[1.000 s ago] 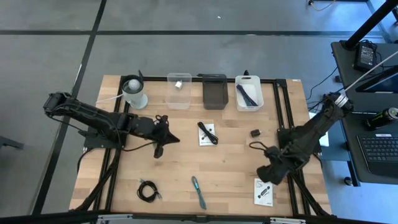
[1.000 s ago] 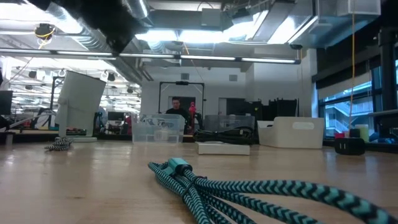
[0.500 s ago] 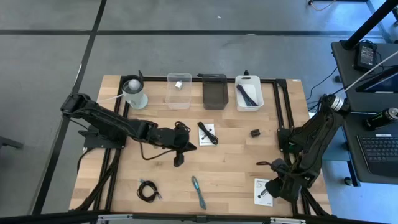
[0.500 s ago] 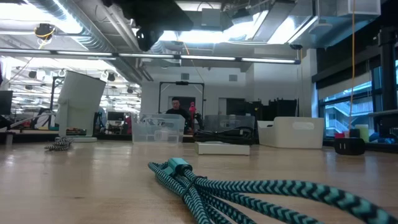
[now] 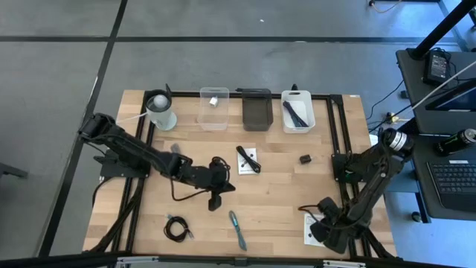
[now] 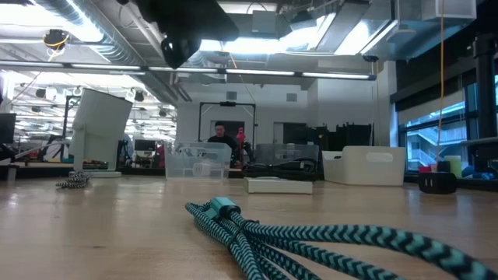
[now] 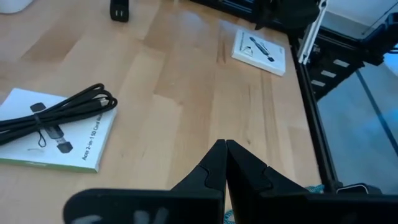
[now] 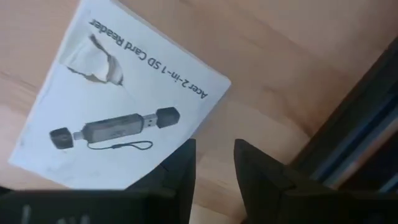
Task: Pick and place items into bin
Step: Put the bottom white card reader box into the black bin
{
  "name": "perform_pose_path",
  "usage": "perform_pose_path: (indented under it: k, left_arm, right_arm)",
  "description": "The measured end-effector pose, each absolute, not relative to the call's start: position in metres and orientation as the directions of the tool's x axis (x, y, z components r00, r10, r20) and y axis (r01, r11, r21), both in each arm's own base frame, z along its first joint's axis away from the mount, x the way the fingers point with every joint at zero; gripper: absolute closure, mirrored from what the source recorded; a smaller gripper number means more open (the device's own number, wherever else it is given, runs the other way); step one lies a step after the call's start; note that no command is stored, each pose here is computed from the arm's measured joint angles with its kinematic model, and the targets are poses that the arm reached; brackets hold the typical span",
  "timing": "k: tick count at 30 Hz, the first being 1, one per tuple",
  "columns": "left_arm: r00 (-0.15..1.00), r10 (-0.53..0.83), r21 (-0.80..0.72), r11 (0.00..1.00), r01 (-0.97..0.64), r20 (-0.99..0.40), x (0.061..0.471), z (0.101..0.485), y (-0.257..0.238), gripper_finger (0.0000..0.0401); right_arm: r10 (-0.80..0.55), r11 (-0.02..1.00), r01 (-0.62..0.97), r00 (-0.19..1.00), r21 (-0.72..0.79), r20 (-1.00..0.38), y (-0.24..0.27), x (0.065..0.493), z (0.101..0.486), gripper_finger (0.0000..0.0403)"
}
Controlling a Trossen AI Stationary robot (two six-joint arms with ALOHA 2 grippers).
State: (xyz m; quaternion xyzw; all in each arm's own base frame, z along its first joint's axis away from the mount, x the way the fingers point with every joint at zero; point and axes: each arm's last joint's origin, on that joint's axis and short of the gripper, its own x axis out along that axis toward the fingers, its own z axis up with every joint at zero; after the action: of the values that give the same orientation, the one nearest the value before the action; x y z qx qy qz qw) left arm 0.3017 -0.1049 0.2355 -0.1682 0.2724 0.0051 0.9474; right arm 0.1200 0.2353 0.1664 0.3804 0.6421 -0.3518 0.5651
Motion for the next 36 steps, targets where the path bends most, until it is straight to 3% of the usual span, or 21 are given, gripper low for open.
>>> perform_pose_path:
  k: [7, 11, 15, 23, 36]
  left_arm:
    - [0.852, -0.064, -0.295, 0.949, -0.108, -0.519, 0.301, 0.235, -0.106, 0.0399]
    - [0.853, -0.056, -0.238, 0.968, -0.081, -0.519, 0.302, 0.235, -0.103, 0.0399]
    - [0.853, -0.049, -0.205, 0.976, -0.069, -0.519, 0.303, 0.235, -0.101, 0.0399]
    - [0.853, -0.032, -0.163, 0.985, -0.063, -0.522, 0.304, 0.235, -0.095, 0.0399]
    - [0.860, -0.006, -0.192, 0.976, -0.107, -0.511, 0.308, 0.236, -0.085, 0.0399]
  right_arm:
    - [0.117, 0.464, 0.885, -0.019, 0.038, -0.993, 0.235, 0.129, 0.167, 0.0290]
    - [0.137, 0.589, 0.805, -0.014, 0.070, -0.990, 0.236, 0.132, 0.167, 0.0290]
    - [0.142, 0.637, 0.766, -0.005, 0.087, -0.990, 0.239, 0.136, 0.161, 0.0290]
    - [0.152, 0.624, 0.774, 0.016, 0.109, -0.988, 0.244, 0.157, 0.141, 0.0290]
    - [0.052, 0.631, 0.765, 0.127, 0.131, -0.990, 0.206, 0.200, 0.143, 0.0290]
